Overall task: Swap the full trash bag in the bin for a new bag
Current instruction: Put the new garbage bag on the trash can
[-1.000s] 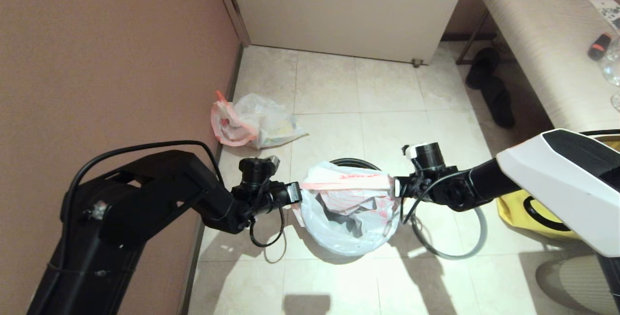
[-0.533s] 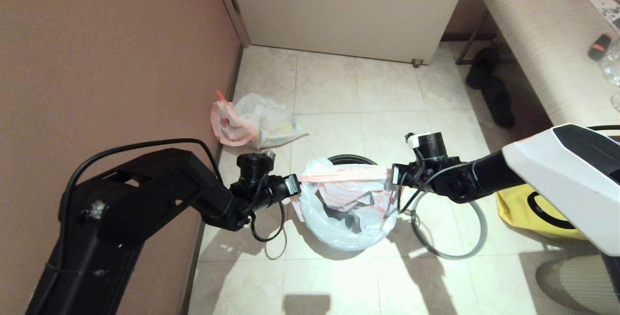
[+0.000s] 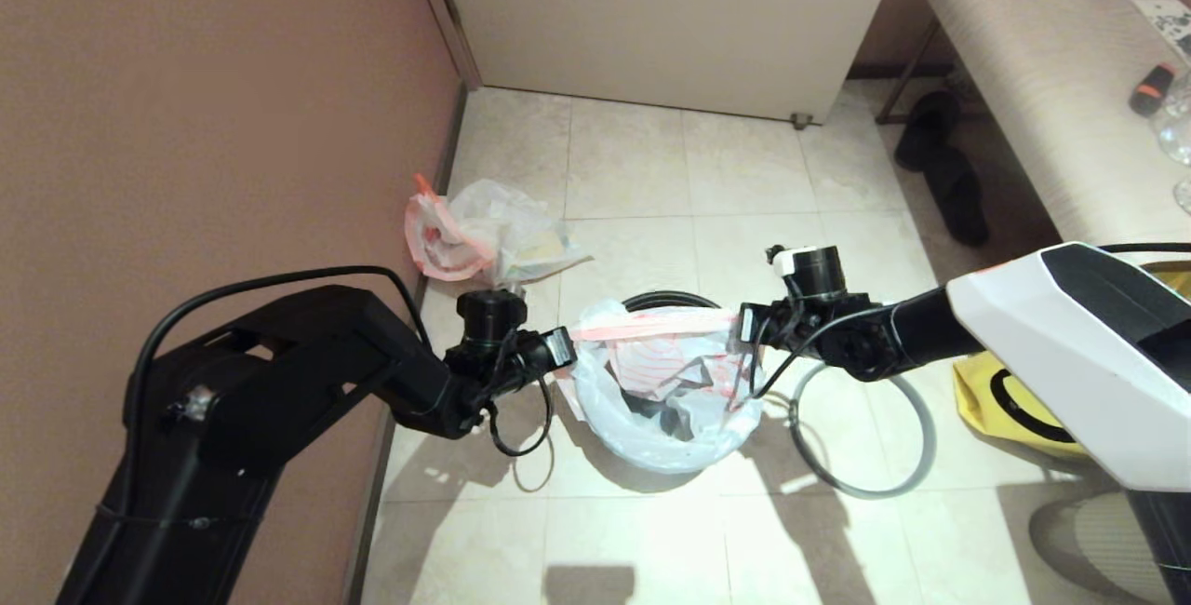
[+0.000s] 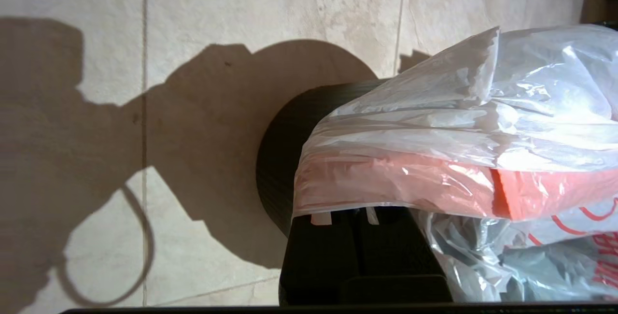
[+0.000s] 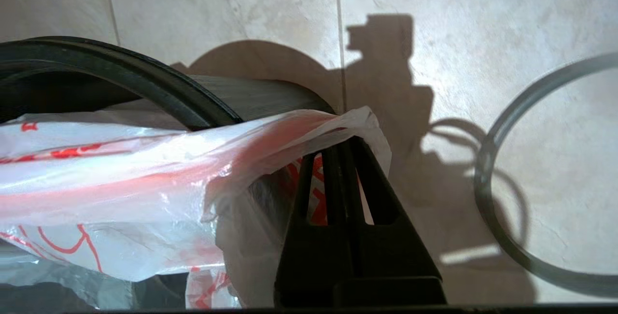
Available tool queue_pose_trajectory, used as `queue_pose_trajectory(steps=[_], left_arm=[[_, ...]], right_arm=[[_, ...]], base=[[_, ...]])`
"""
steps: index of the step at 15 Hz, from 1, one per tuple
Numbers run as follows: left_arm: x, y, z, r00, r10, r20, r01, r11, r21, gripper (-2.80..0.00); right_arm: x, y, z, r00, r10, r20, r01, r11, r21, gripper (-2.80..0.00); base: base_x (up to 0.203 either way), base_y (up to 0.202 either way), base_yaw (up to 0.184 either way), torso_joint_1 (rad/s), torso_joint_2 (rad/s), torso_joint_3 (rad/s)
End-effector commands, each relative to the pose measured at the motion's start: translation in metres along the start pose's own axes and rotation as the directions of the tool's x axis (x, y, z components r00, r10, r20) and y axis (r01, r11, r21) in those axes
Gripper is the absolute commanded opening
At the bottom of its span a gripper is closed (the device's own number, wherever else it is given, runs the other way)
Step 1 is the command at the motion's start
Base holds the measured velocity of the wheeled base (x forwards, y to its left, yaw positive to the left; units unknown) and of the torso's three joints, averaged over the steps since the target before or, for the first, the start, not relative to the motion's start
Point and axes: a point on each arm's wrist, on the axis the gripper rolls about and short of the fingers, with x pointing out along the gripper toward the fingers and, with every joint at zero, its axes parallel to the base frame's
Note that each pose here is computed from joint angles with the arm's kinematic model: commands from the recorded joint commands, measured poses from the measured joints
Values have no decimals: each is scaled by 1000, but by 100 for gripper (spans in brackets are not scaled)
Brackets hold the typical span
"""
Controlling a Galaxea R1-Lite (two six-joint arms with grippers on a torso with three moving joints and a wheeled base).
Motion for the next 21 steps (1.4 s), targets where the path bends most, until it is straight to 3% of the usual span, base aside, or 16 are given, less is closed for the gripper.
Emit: queue_pose_trajectory(steps=[1, 5, 10, 15, 18, 21], left_arm=[[0, 1, 5, 1000, 6, 23, -6, 1000, -23, -280], [-6, -1, 15, 999, 5, 45, -3, 999, -46, -280], [-9, -3, 16, 999, -1, 40, 3, 999, -44, -280], [0, -1, -1, 1000, -1, -1, 1, 1000, -19, -280], [2, -3, -10, 999, -10, -34, 10, 1000, 9, -280], [-15, -3, -20, 984, -80, -159, 86, 996, 33, -280]], right_arm=[[5, 3, 9, 999, 20, 37, -20, 1000, 5, -280], [2, 10, 26, 994, 70, 83, -69, 998, -12, -280], [8, 14, 28, 991, 82, 103, -77, 996, -52, -280], [26, 15, -4, 998, 70, 12, -68, 993, -94, -280], [14, 28, -15, 991, 119, -54, -125, 986, -106, -280], [-3, 27, -30, 977, 151, -149, -168, 980, -110, -280]], base=[[0, 0, 0, 0, 0, 0], [0, 0, 0, 0, 0, 0], [0, 0, 0, 0, 0, 0], [0, 0, 0, 0, 0, 0], [0, 0, 0, 0, 0, 0], [0, 0, 0, 0, 0, 0]])
